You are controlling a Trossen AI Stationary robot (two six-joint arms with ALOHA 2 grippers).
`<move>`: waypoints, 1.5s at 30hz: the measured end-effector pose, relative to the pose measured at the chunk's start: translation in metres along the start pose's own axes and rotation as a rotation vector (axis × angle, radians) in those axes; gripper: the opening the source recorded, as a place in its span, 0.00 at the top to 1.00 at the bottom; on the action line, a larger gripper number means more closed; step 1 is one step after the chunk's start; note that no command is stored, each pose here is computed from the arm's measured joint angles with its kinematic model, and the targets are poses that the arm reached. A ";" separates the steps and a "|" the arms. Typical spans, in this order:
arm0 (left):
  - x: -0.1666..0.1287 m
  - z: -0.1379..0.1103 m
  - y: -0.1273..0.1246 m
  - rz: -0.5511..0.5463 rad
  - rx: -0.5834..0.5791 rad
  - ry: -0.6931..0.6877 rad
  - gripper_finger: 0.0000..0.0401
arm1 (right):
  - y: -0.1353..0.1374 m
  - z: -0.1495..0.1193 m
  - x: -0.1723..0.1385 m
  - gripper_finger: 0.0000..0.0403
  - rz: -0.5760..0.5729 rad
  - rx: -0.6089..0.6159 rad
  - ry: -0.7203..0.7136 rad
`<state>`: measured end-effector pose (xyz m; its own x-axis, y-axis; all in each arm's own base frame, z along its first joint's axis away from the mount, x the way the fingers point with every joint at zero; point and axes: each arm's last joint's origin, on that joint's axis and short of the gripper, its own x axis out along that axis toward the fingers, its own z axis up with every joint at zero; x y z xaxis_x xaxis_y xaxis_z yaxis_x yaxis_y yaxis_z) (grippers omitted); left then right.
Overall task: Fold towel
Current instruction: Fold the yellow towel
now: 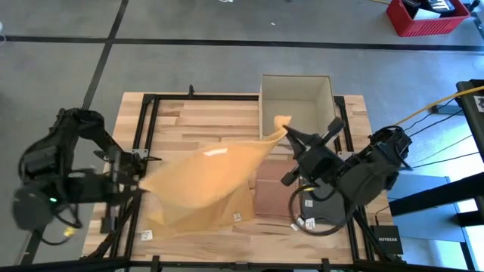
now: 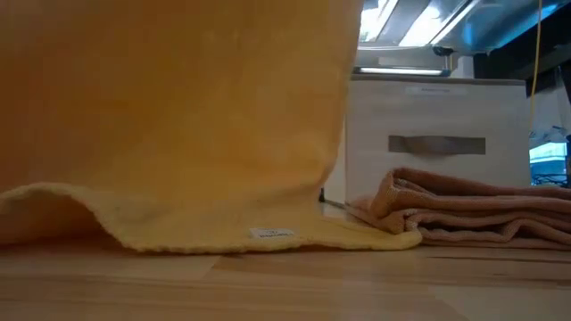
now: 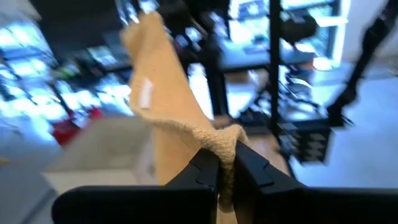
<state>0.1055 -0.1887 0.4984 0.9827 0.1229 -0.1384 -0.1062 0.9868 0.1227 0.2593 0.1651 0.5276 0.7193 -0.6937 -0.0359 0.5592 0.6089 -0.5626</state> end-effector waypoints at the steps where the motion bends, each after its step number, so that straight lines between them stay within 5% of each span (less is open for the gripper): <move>1: -0.003 0.004 0.002 0.031 0.008 -0.024 0.97 | -0.003 0.003 0.000 0.99 -0.002 0.002 -0.005; 5: -0.013 0.018 0.007 0.204 0.056 -0.099 0.97 | -0.012 0.011 0.005 0.99 -0.025 -0.016 -0.011; 16: -0.012 0.072 0.042 0.312 0.118 -0.079 0.97 | -0.038 0.026 0.046 0.99 -0.087 -0.092 -0.069; 23: -0.024 0.094 0.060 0.289 0.133 -0.081 0.97 | -0.044 0.036 0.043 0.99 -0.051 -0.053 -0.201; 31: -0.030 0.098 0.061 0.260 0.136 -0.087 0.97 | -0.041 0.034 0.032 0.99 -0.081 -0.064 -0.114; 38: -0.046 0.088 0.033 0.136 0.198 -0.111 0.99 | -0.034 0.032 -0.011 0.99 0.104 -0.130 -0.225; 45: -0.055 0.085 0.030 0.090 0.247 -0.121 0.99 | -0.070 0.013 -0.003 0.99 0.256 -0.024 -0.261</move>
<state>0.0615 -0.1744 0.5932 0.9836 0.1806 0.0002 -0.1681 0.9151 0.3664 0.2234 0.1290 0.5778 0.9173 -0.3968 0.0318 0.3398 0.7388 -0.5820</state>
